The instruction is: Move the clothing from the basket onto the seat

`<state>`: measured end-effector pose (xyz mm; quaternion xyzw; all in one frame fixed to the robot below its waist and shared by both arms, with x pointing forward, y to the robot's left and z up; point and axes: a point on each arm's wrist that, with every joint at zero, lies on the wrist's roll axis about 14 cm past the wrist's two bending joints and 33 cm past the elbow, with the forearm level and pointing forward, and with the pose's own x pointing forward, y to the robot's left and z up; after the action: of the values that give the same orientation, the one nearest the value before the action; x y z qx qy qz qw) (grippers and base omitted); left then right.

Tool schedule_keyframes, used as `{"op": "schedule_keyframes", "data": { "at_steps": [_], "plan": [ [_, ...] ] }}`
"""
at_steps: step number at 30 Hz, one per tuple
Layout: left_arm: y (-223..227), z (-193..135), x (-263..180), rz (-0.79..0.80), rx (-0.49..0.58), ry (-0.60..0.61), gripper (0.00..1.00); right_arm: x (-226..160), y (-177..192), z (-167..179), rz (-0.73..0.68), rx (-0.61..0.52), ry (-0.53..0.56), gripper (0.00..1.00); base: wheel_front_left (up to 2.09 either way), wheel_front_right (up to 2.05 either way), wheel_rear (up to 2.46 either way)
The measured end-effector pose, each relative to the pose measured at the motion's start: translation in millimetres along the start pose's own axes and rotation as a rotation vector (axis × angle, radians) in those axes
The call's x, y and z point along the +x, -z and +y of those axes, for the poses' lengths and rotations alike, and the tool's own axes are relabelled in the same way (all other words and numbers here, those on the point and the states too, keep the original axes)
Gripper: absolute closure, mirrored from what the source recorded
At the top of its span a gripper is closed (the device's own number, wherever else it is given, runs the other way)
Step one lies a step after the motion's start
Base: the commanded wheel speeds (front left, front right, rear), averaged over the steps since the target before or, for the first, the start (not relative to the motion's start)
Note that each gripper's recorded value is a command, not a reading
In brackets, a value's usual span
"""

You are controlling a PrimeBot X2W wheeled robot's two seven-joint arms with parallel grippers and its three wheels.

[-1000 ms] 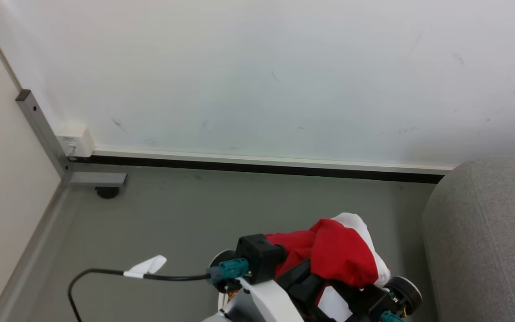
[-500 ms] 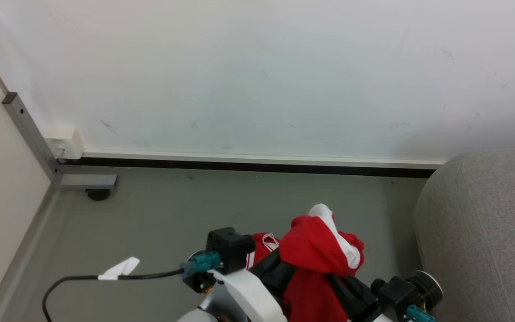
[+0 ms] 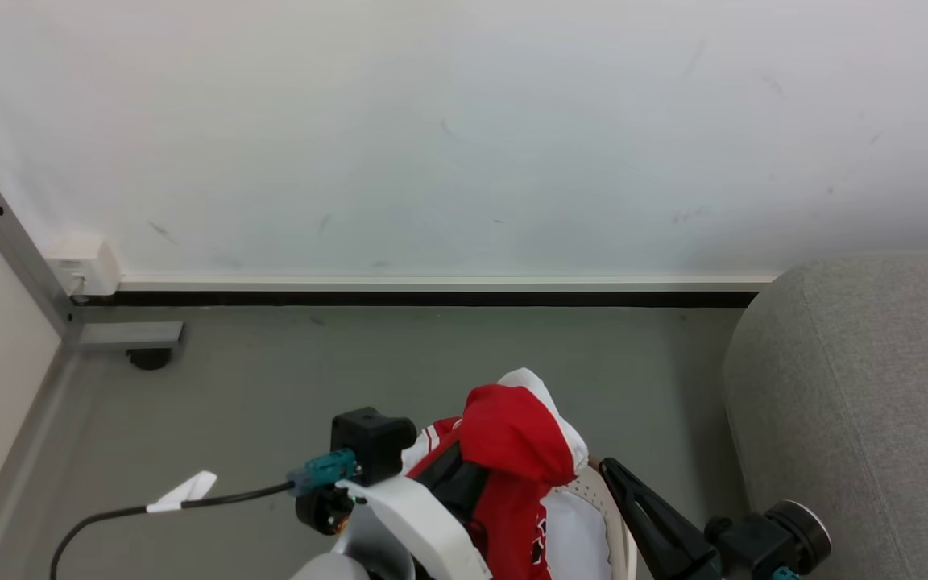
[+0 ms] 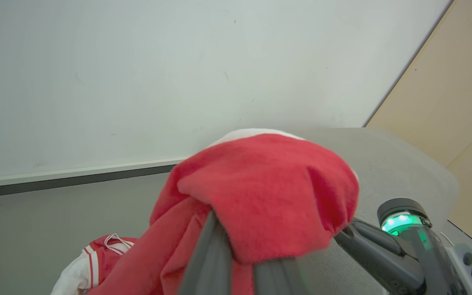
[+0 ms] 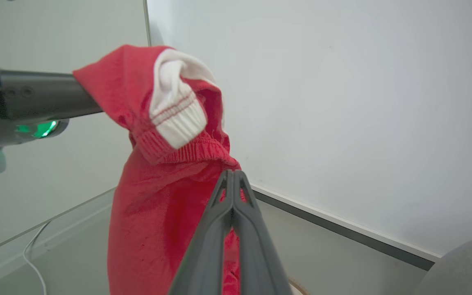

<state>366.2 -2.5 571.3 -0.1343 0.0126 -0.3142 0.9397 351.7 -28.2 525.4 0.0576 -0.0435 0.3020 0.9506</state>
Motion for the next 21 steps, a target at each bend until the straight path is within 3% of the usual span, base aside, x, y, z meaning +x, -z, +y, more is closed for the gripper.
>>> {"op": "schedule_keyframes", "data": {
  "at_steps": [21],
  "plan": [
    [7.1, 5.7, 1.9, 0.012, -0.005, -0.012, 1.0, -9.9, 4.6, -7.6, 0.011, 0.0, 0.035, 1.0, 0.0, 0.0, 0.0]
  ]
}}
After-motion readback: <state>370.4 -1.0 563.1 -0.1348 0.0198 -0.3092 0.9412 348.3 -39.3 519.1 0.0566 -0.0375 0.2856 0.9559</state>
